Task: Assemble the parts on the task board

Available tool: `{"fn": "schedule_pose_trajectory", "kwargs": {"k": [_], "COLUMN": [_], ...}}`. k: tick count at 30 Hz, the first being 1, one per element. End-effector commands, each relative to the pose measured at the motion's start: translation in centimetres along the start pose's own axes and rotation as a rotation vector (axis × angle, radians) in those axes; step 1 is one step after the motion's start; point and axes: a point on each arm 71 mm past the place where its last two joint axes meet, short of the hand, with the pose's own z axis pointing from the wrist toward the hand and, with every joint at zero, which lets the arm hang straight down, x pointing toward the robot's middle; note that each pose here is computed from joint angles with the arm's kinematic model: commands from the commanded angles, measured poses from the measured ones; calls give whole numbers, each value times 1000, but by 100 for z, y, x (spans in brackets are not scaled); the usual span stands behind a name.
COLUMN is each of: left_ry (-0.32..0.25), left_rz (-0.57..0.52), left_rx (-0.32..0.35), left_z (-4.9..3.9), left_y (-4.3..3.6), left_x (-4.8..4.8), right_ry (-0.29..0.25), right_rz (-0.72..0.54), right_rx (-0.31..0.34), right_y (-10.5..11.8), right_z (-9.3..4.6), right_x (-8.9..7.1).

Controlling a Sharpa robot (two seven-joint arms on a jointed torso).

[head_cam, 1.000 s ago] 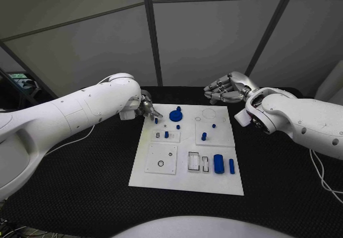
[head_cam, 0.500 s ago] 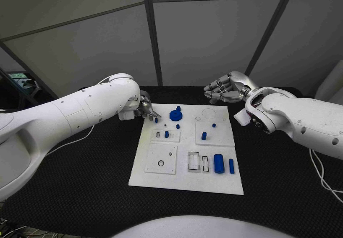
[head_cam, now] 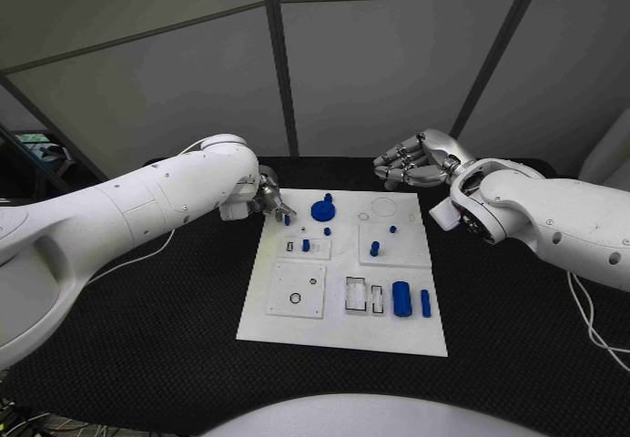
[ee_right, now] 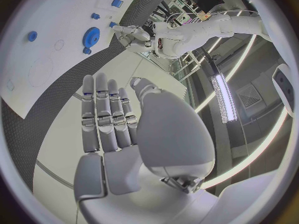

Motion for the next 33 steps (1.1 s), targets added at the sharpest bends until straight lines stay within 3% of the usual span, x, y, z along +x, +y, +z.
{"fn": "schedule_pose_trajectory", "kwargs": {"k": [1, 23, 33], "left_ry": [4, 14, -1], "left_rz": [3, -48, -117], "left_rx": [16, 57, 79], "left_z": [-1, 3, -58], "left_y": [-22, -35, 47], "left_x": [-2, 0, -11], "right_ry": [6, 11, 12], "right_rz": [0, 0, 0], "right_rx": [-8, -8, -6], "right_y": [18, 20, 16], "right_z": [6, 12, 12], "right_x": [5, 14, 11]}}
